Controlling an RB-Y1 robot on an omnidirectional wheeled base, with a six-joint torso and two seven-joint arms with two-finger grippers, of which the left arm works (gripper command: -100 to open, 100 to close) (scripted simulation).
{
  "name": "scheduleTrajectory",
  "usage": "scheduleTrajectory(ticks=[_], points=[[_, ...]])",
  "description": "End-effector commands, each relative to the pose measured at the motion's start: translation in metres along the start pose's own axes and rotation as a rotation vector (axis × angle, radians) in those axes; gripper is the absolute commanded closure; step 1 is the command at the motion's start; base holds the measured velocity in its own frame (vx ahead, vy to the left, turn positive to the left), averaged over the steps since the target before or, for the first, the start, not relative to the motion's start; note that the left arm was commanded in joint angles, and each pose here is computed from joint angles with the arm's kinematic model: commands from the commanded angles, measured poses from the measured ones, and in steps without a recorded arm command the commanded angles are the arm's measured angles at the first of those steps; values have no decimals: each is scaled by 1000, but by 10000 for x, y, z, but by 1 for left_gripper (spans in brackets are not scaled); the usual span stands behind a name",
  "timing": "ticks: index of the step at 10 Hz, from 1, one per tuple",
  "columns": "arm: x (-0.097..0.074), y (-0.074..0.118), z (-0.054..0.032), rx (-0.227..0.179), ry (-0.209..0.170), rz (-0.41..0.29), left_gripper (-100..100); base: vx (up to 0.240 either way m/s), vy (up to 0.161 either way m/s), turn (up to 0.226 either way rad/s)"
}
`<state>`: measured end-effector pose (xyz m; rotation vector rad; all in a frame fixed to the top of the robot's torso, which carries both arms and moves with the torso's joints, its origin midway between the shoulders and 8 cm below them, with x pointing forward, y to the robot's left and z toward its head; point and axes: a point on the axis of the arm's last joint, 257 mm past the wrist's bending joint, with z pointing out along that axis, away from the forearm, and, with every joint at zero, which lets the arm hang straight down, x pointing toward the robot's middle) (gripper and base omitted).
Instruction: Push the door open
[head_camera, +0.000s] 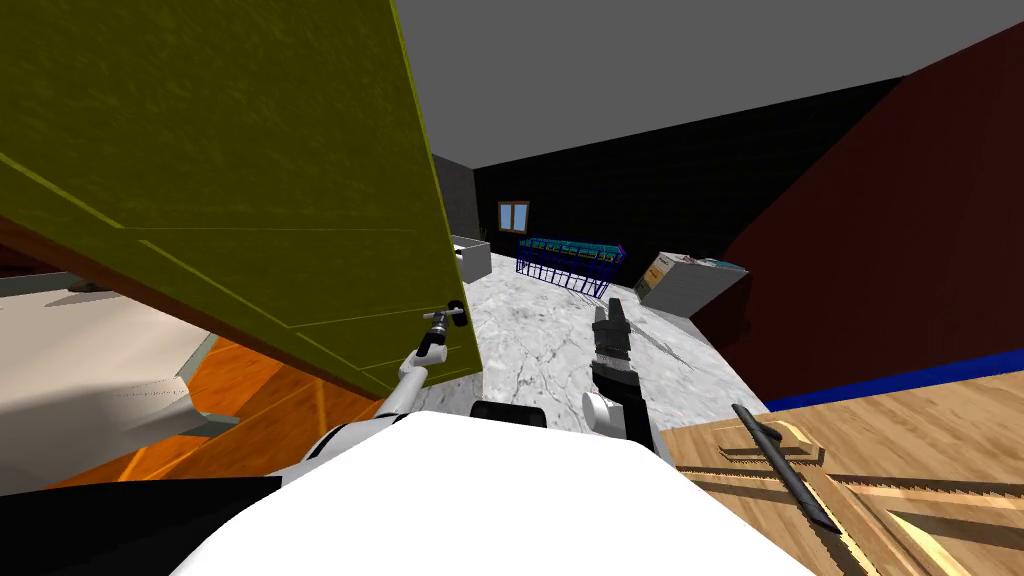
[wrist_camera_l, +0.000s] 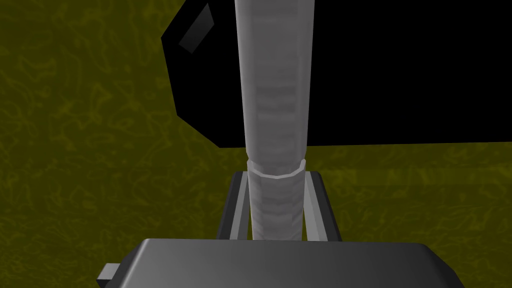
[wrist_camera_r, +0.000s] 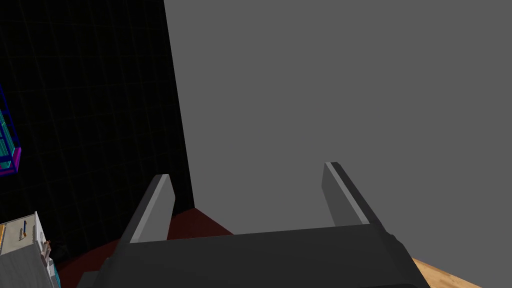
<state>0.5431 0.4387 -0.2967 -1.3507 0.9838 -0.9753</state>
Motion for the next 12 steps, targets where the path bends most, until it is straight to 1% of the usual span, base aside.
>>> scheduleTrajectory(ticks=[1,7,10,11,12], points=[[-211,-41,2,12,-34,6,100,179,-59,62],[-595,-43,-12,12,-111,3,100,194,-78,80],[-741,-43,-25,12,-140,2,100,195,-69,59],[-704,1,-46,3,-133,1,100,86,-42,54],[-840,-22,-56,8,-158,2,100,141,-1,65]])
